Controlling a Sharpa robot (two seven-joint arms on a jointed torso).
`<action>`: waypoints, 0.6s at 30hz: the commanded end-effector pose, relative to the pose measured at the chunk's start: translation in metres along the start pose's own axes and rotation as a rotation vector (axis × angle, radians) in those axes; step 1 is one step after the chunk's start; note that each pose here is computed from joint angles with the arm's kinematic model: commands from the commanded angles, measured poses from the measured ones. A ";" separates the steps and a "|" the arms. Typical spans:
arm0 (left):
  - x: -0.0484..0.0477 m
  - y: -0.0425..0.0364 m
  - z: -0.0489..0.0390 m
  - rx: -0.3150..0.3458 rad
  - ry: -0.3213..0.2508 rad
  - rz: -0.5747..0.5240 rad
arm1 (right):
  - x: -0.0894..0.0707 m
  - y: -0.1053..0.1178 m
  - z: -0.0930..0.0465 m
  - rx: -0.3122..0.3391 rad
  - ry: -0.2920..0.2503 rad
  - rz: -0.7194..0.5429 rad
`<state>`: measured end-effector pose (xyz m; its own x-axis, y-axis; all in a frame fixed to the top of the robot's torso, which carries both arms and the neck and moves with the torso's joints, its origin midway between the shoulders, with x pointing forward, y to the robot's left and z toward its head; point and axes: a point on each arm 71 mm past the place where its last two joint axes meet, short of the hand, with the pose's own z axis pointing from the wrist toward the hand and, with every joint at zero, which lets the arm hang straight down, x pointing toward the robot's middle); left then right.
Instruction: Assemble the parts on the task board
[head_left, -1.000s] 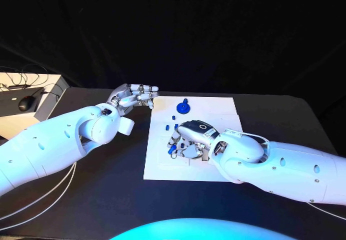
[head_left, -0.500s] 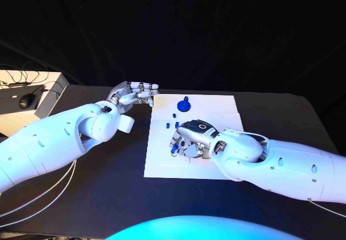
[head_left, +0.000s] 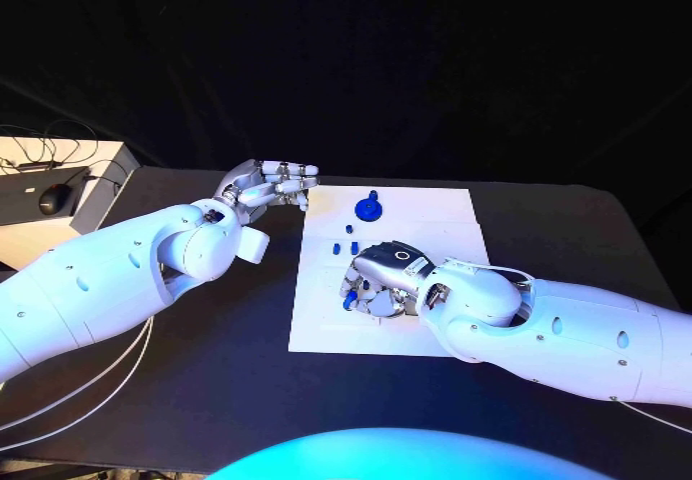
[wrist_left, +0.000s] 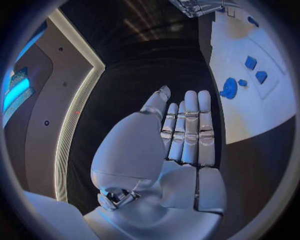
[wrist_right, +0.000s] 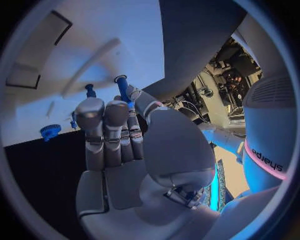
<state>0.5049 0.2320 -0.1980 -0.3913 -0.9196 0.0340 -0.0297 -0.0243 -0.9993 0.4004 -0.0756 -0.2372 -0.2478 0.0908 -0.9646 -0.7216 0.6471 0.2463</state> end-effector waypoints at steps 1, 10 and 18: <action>0.0019 -0.0009 -0.0001 0.009 0.016 -0.006 | 0.004 0.000 -0.001 -0.001 0.024 -0.020; 0.0014 -0.0010 -0.0004 0.009 0.015 -0.006 | 0.006 -0.002 -0.002 0.007 0.037 -0.035; 0.0011 -0.0009 -0.0004 0.009 0.014 -0.005 | 0.007 -0.005 -0.002 0.021 0.045 -0.060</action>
<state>0.5048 0.2330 -0.1979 -0.3899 -0.9203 0.0331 -0.0294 -0.0235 -0.9993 0.4002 -0.0777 -0.2415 -0.2389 0.0595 -0.9692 -0.7235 0.6549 0.2186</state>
